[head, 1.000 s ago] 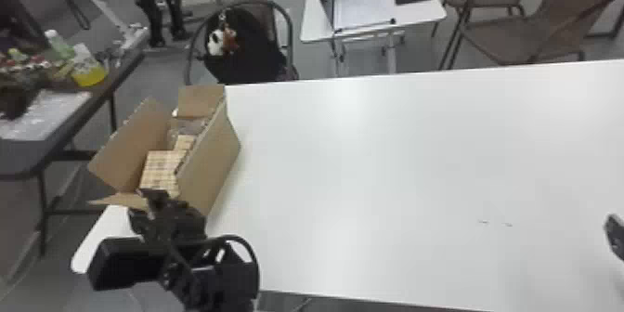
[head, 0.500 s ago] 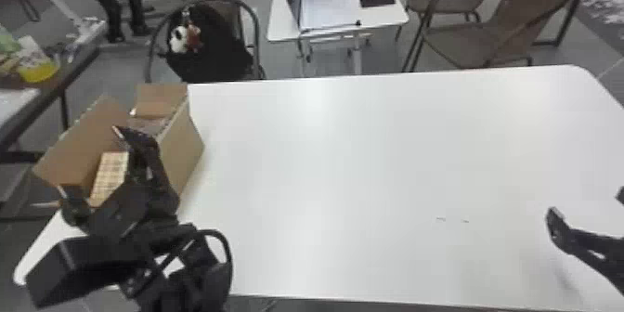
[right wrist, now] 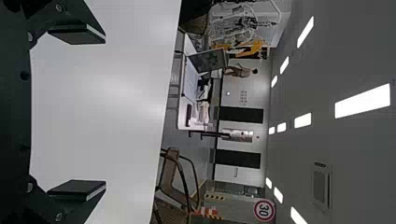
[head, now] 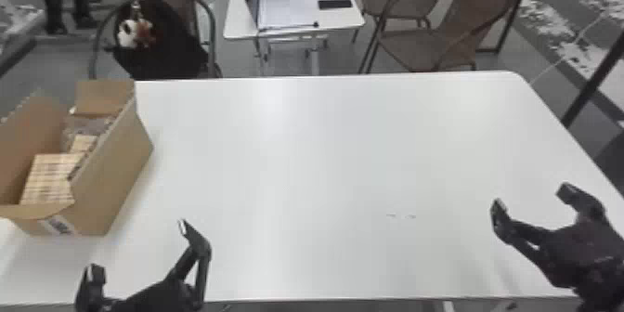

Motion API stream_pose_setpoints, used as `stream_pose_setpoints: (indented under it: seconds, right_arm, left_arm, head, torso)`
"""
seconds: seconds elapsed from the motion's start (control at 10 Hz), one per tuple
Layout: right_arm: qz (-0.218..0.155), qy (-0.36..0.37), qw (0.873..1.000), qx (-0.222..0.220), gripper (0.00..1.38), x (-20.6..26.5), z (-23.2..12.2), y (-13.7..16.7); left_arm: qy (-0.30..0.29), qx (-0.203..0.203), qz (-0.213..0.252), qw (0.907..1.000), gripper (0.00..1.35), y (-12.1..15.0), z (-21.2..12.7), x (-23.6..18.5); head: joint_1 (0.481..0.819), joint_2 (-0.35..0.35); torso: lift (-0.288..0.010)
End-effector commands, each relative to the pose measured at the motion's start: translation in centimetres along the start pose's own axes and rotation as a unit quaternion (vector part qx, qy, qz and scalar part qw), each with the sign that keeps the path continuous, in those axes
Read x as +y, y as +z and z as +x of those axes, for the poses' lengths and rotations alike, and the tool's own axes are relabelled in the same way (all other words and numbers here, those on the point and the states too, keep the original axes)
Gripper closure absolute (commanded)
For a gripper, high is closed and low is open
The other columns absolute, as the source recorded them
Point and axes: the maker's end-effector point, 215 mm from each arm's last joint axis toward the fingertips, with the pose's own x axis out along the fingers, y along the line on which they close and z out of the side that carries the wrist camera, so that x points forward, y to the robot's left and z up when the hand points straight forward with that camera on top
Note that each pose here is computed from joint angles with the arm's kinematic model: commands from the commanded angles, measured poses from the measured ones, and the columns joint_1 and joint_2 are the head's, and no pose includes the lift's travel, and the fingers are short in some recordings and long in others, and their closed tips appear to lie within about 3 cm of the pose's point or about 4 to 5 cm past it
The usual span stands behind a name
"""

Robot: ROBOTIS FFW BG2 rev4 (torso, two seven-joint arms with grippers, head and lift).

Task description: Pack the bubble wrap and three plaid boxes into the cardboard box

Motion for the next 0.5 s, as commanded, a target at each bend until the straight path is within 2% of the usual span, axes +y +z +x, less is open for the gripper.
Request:
stream_pose_setpoints:
  seconds: [0.0,0.2,0.4]
  right_arm:
    - [0.009,0.004,1.0,0.012,0.19,0.6,-0.7,-1.0]
    - [-0.001,0.005,0.999,0.037,0.19,1.2,-1.3,-2.0]
    - [-0.009,0.017,0.999,0.036,0.19,2.1,-0.4,-1.5]
  left_arm:
    - [-0.022,0.065,0.037,0.997,0.09,-4.1,-3.7,0.3]
    - [-0.055,0.11,0.06,0.9906,0.09,-6.9,-5.0,-1.1]
    - [-0.084,0.109,0.058,0.9888,0.09,-7.0,-3.8,-2.3]
  head:
    - [0.695,0.01]
    - [0.695,-0.016]
    - [0.695,-0.038]
  torso:
    - [-0.174]
    - [-0.174]
    - [-0.174]
